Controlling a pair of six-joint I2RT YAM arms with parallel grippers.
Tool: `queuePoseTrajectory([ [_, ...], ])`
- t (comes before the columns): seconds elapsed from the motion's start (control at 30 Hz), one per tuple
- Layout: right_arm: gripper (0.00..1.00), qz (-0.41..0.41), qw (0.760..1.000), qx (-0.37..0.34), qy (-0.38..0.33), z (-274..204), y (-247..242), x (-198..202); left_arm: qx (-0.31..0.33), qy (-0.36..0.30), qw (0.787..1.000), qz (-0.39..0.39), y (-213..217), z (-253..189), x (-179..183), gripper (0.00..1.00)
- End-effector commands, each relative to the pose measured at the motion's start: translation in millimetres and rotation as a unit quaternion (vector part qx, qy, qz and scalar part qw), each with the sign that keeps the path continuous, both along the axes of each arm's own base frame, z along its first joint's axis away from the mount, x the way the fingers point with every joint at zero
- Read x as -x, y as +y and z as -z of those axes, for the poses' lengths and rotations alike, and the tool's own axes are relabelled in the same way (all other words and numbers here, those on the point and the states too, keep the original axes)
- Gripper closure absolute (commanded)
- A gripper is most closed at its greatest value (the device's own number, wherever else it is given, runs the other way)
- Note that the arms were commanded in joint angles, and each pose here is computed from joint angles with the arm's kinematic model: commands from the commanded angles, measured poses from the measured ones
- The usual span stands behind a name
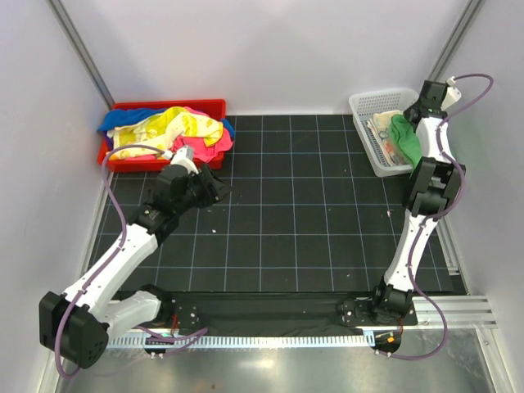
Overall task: Fold and stack the towels
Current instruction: Neatly place the folded towel into the bin
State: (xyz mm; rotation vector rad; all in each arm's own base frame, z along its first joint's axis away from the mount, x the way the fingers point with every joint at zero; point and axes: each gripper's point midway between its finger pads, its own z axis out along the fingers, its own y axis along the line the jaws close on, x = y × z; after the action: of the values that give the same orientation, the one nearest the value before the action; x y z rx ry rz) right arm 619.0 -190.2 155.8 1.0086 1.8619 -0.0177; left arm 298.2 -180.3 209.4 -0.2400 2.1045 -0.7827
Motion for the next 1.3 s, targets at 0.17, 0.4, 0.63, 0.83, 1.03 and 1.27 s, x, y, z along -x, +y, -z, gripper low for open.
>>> queuePoseTrajectory([
  [0.17, 0.99, -0.013, 0.994, -0.029, -0.108, -39, 9, -45, -0.018, -0.020, 1.000, -0.009, 4, 0, -8, 0.48],
  [0.4, 0.99, -0.009, 0.988, -0.060, -0.140, -28, 10, -63, -0.026, -0.014, 0.999, -0.010, 4, 5, -11, 0.48],
  [0.63, 0.99, -0.004, 0.984, -0.078, -0.161, -26, 11, -74, -0.032, -0.013, 0.999, -0.012, 6, 7, -12, 0.48],
  [0.83, 0.99, -0.001, 0.981, -0.084, -0.173, -28, 12, -78, -0.033, -0.011, 0.999, -0.012, 6, 8, -12, 0.48],
  [1.03, 0.99, -0.002, 0.980, -0.089, -0.176, -25, 12, -81, -0.035, -0.008, 0.999, -0.009, 5, 10, -13, 0.48],
  [1.27, 0.56, -0.009, 0.980, -0.099, -0.173, -16, 16, -84, -0.036, -0.003, 0.999, -0.006, 3, 13, -14, 0.48],
])
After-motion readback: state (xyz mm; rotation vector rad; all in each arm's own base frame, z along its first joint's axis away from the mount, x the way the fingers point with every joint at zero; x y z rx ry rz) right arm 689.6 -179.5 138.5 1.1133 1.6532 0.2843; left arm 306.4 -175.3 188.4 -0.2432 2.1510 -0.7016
